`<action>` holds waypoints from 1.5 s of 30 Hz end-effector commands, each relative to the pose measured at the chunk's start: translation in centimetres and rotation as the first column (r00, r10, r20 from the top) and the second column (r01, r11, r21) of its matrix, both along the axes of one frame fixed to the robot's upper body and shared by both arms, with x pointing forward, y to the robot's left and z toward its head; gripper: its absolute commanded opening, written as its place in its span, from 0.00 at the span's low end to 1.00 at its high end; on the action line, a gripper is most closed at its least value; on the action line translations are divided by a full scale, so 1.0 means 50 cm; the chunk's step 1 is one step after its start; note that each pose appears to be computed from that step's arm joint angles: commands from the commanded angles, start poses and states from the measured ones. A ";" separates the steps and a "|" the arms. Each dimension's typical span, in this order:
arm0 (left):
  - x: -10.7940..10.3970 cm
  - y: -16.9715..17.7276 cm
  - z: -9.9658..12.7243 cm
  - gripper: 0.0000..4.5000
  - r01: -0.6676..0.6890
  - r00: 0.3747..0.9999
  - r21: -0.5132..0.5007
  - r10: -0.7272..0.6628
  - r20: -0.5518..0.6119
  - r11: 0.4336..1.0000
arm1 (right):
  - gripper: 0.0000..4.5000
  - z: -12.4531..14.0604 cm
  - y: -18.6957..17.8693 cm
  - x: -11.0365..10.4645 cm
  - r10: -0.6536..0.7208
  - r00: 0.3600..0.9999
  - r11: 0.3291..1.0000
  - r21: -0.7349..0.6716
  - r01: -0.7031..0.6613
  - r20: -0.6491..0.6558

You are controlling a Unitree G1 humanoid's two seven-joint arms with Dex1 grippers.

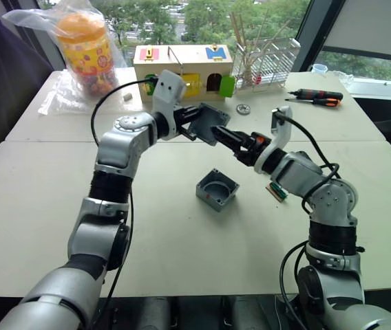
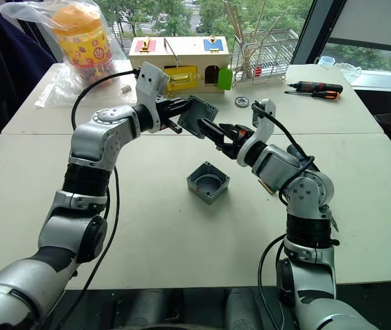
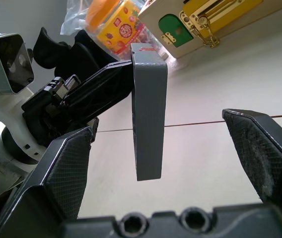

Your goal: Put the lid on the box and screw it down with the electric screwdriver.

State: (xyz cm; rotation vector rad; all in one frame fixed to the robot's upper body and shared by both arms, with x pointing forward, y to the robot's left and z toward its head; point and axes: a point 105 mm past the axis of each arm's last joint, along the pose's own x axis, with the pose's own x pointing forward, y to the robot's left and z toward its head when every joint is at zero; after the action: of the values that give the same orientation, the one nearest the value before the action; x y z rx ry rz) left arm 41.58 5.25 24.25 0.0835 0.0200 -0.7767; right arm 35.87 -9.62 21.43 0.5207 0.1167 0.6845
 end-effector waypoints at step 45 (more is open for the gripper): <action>-0.033 -0.016 0.050 0.00 0.088 0.994 -0.061 -0.084 0.065 0.994 | 0.24 0.027 0.014 -0.011 0.044 0.996 0.995 0.081 -0.050 0.077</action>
State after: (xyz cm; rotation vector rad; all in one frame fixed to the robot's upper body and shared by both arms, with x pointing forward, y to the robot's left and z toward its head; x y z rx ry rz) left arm 40.75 4.97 24.71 0.0342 0.0097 -0.8257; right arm 35.57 -9.07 21.72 0.5775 0.0755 0.7372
